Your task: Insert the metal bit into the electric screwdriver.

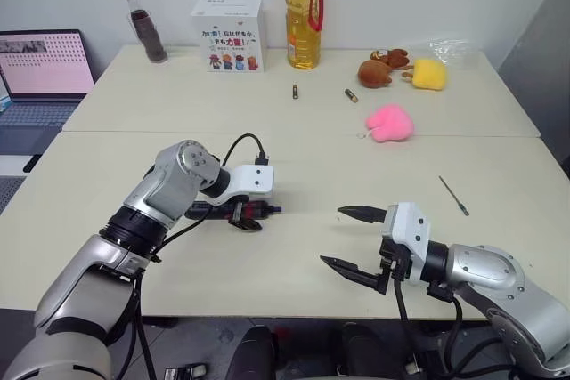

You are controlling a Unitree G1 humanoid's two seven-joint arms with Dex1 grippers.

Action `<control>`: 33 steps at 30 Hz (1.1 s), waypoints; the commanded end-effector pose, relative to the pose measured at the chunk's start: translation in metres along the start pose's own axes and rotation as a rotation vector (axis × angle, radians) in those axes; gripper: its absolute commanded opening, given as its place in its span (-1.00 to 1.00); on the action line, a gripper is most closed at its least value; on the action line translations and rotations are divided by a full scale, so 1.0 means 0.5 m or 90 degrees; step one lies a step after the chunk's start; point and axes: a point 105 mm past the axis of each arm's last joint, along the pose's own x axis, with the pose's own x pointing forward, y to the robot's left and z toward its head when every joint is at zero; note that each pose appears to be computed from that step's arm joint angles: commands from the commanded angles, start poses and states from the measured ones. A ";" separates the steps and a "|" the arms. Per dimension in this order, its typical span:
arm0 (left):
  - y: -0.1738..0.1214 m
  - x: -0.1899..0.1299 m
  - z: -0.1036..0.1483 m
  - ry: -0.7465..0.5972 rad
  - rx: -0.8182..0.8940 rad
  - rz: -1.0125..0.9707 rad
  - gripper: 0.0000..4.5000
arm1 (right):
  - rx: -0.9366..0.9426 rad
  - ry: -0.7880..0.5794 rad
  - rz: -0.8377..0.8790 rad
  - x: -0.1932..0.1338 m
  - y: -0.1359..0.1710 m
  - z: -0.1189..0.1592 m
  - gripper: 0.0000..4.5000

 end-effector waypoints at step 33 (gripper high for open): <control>0.097 -0.065 0.257 -0.715 -0.234 0.370 -0.27 | 0.016 -0.152 -0.189 -0.002 -0.154 0.118 1.00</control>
